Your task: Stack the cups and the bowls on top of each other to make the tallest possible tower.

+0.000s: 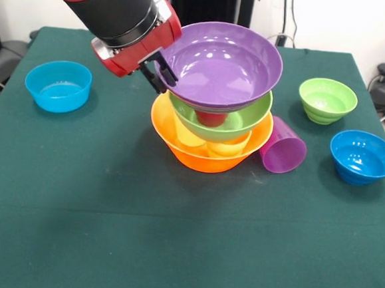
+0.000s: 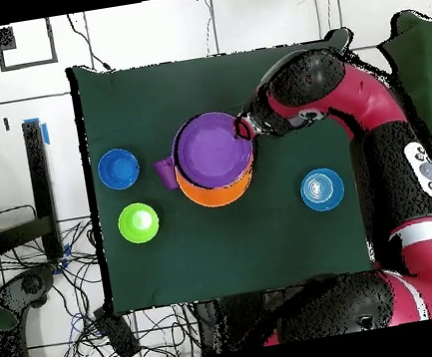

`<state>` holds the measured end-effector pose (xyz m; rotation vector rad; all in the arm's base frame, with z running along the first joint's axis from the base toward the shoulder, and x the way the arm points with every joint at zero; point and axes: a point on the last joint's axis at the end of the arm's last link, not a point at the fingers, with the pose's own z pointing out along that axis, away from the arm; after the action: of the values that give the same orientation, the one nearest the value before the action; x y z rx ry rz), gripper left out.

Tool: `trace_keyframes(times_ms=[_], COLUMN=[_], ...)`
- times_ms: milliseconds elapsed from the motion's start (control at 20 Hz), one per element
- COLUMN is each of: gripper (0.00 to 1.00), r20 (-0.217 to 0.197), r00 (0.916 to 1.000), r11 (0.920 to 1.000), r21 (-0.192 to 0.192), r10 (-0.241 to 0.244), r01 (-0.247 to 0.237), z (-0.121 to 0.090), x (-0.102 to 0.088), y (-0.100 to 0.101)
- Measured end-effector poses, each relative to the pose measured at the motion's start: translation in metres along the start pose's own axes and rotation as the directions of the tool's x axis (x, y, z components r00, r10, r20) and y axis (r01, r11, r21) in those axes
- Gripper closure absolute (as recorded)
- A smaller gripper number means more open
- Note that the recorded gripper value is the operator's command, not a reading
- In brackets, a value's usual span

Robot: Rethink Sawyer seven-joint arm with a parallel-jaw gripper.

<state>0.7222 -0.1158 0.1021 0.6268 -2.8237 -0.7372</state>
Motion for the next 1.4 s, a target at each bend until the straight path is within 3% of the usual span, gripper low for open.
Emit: trace_keyframes(times_ms=[1150,1200,1400], gripper=[0.00,1.00,1.00], r20=[0.036,0.037,0.039], r00=[0.9993,0.9993,0.9992], r11=[0.9996,0.9997,0.9998], r21=[0.026,0.024,0.021], r10=[0.007,0.005,0.005], r01=[-0.008,-0.006,-0.005], z=[0.011,0.011,0.010], x=[0.002,0.001,0.000], y=[-0.007,-0.006,-0.005])
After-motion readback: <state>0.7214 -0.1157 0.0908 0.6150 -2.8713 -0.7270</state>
